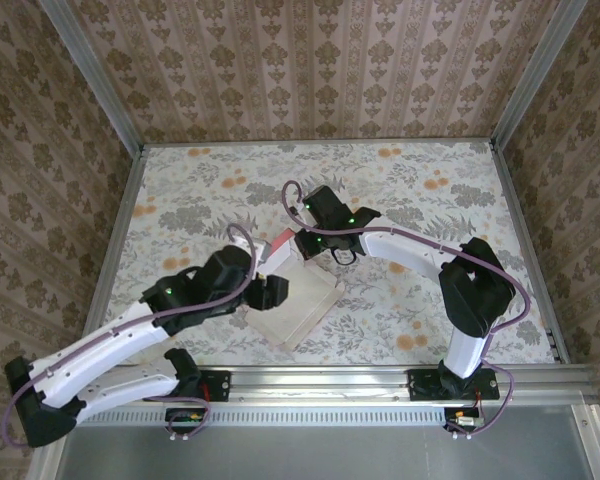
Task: Fold the paper box
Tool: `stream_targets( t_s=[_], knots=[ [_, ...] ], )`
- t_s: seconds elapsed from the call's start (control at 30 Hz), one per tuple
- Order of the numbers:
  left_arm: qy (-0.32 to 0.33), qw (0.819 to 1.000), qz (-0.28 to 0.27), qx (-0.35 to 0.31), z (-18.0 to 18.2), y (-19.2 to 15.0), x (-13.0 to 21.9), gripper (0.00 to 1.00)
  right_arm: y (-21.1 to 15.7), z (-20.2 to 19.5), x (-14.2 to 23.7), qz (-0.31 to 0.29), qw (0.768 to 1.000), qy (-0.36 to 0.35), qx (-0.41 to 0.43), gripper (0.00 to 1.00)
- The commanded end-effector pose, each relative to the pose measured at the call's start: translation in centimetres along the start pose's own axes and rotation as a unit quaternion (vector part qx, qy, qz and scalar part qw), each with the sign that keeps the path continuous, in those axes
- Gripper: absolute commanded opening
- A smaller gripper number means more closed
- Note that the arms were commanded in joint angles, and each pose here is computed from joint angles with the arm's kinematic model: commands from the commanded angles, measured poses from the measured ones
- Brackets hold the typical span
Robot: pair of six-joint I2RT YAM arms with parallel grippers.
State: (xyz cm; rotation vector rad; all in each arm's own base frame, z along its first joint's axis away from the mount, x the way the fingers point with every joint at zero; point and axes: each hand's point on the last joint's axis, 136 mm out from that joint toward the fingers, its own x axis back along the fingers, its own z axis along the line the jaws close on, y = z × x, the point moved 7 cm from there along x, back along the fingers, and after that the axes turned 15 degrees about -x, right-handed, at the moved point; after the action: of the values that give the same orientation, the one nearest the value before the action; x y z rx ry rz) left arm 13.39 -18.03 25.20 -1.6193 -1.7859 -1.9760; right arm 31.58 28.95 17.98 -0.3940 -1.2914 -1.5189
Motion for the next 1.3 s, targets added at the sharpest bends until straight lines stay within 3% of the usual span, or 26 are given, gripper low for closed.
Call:
stream_targets(
  t_s=[0.0,0.33,0.57,0.9,1.27],
  knots=[
    [-0.013,1.000,0.009,-0.024,1.5,0.8,1.3,0.66,-1.9,-0.6,-0.6,0.031,0.999,-0.018,0.004,0.02],
    [-0.077,0.994,-0.072,0.021,8.1,5.4,-3.4,0.72,-1.8,-0.4,-0.2,0.017,1.000,-0.008,-0.006,0.02],
    [-0.129,0.987,-0.100,0.006,9.2,7.5,-8.2,0.77,-2.0,-0.4,-0.2,0.015,1.000,-0.012,-0.010,0.02],
    [-0.136,0.987,-0.091,0.007,10.9,7.8,-12.5,0.76,-2.1,-0.1,-0.2,0.014,1.000,-0.015,-0.012,0.02],
    [-0.163,0.982,-0.088,0.029,12.2,7.0,-14.7,0.72,-2.4,0.0,-0.1,0.013,0.999,-0.023,-0.018,0.02]
  ],
)
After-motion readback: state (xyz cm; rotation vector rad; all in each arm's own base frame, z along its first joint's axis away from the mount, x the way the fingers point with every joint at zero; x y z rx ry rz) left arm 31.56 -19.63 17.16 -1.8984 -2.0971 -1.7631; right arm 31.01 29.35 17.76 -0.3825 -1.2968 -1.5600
